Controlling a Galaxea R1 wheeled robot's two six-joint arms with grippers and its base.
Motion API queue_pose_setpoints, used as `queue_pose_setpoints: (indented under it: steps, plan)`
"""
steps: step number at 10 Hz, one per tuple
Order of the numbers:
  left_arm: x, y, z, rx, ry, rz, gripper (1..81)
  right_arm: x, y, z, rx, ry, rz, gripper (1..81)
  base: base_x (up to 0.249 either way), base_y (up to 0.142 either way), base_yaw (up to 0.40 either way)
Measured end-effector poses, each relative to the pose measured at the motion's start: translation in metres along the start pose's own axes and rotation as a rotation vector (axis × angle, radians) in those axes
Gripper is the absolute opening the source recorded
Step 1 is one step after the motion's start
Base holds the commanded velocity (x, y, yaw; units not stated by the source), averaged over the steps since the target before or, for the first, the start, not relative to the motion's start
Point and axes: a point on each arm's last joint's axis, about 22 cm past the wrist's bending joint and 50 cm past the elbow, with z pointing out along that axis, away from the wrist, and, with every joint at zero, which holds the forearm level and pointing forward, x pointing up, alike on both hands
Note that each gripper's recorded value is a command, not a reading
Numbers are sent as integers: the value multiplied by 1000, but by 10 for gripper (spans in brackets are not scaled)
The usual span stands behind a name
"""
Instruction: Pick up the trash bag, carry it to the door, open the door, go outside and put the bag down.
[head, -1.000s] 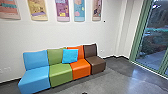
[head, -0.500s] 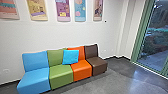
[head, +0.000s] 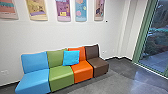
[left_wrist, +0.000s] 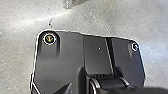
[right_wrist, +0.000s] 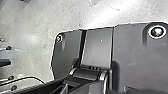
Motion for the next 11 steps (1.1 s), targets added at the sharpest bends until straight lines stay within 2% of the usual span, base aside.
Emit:
queue_pose_setpoints:
  steps: [4,8,9,11]
  plan:
    - [0,1,0,-1,0,0,811,0,0,0,-1,3,7,811,116,0,0]
    - [0,1,0,-1,0,0,811,0,0,0,0,17,49,811,101,0,0]
    - [0,1,0,-1,0,0,811,2,1,0,0,28,80,811,86,0,0]
    - [0,1,0,-1,0,0,811,0,1,0,-1,35,100,811,79,0,0]
